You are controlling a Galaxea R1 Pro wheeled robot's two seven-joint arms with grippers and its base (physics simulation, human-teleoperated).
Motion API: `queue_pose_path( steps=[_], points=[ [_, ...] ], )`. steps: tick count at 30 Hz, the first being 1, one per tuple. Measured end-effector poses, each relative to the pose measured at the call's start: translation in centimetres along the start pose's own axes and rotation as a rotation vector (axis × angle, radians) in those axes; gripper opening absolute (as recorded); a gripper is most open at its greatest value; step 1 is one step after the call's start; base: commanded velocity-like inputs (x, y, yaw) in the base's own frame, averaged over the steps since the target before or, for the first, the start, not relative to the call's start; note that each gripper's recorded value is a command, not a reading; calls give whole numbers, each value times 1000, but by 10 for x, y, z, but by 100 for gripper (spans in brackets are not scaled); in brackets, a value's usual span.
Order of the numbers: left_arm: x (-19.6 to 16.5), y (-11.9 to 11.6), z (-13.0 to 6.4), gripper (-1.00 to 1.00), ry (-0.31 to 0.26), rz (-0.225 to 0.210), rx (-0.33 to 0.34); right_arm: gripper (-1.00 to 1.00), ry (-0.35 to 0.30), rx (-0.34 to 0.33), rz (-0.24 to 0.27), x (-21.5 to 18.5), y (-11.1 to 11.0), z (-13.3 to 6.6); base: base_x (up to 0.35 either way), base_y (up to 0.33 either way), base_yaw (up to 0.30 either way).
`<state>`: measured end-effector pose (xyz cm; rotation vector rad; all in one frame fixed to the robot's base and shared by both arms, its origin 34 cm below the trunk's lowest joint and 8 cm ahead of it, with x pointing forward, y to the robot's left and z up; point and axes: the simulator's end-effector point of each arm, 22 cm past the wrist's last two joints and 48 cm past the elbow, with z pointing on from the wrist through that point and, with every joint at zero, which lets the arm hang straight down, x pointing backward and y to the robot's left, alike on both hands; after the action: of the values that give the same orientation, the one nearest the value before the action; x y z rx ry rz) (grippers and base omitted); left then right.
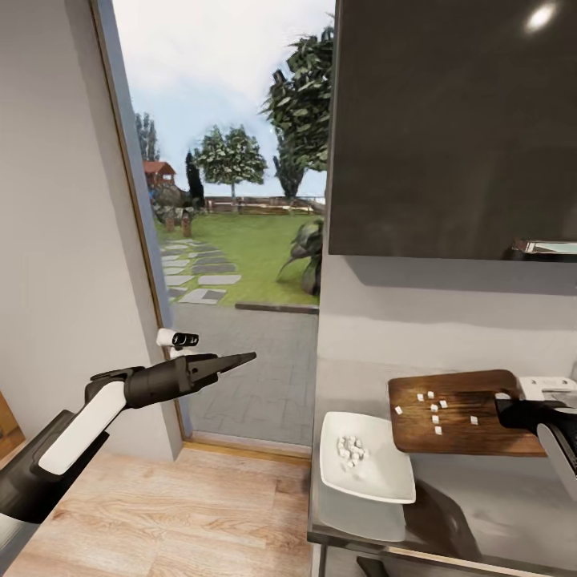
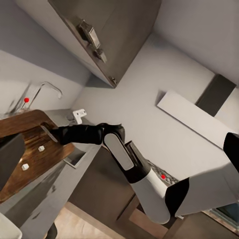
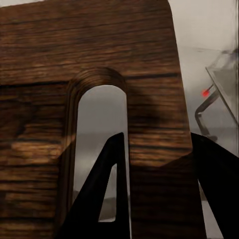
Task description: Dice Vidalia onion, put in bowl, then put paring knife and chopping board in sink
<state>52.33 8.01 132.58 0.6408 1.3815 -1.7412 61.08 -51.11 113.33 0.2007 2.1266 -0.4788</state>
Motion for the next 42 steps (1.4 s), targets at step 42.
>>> queue_pose_path(
  steps=[42],
  points=[
    [0,-2,1,100,-3,-1,7,-100,35,0,-3,8,1,0,0,28,0]
  ],
)
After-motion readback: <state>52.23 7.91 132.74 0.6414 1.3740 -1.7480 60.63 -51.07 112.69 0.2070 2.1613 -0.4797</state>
